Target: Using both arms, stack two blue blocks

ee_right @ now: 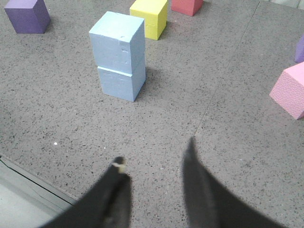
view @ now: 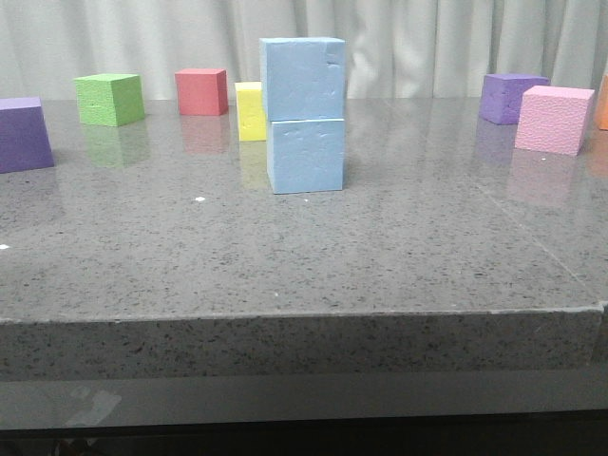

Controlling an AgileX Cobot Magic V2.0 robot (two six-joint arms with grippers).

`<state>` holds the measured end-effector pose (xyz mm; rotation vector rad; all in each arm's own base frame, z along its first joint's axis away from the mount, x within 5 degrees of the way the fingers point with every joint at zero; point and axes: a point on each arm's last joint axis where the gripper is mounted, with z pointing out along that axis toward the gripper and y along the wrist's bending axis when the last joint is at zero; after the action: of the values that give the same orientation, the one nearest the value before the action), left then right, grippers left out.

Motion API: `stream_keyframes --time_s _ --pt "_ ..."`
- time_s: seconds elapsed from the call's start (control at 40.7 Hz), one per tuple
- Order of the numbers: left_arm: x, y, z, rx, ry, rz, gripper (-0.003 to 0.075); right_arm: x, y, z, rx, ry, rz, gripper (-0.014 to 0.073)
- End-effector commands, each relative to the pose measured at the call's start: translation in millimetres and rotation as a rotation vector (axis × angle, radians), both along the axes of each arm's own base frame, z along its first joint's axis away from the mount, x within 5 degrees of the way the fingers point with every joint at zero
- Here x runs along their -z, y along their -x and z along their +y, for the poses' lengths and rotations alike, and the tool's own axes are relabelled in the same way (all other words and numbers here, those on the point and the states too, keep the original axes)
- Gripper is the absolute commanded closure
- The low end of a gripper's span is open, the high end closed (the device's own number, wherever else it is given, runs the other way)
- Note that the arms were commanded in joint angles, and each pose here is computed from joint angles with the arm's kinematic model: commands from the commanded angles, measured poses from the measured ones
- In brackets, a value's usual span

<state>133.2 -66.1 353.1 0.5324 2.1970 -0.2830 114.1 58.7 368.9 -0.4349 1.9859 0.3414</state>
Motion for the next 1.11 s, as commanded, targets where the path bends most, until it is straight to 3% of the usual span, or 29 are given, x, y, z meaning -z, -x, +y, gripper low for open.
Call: stream_keyframes --time_s 0.0,0.147,0.54,0.663,0.81,1.08 --pt "-16 -3 -1 -0.014 0.07 -0.1 0.072 -14 -2 -1 0.007 -0.026 -0.097 0.0554" --pt "-16 -3 -2 -0.013 0.081 -0.104 0.0739 -14 -2 -1 0.007 -0.026 -0.097 0.0721" --pt "-15 -3 -2 -0.014 0.083 -0.109 0.0739 -14 -2 -1 0.007 -0.026 -0.097 0.0718" --pt "-9 8 8 -0.046 0.112 -0.176 0.0739 -14 -2 -1 0.007 -0.026 -0.097 0.0718" --pt "14 29 30 -0.163 0.169 -0.35 0.0739 -14 -2 -1 0.007 -0.026 -0.097 0.0718" --pt "99 66 59 -0.382 0.195 -0.652 0.0739 -14 -2 -1 0.007 -0.026 -0.097 0.0718"
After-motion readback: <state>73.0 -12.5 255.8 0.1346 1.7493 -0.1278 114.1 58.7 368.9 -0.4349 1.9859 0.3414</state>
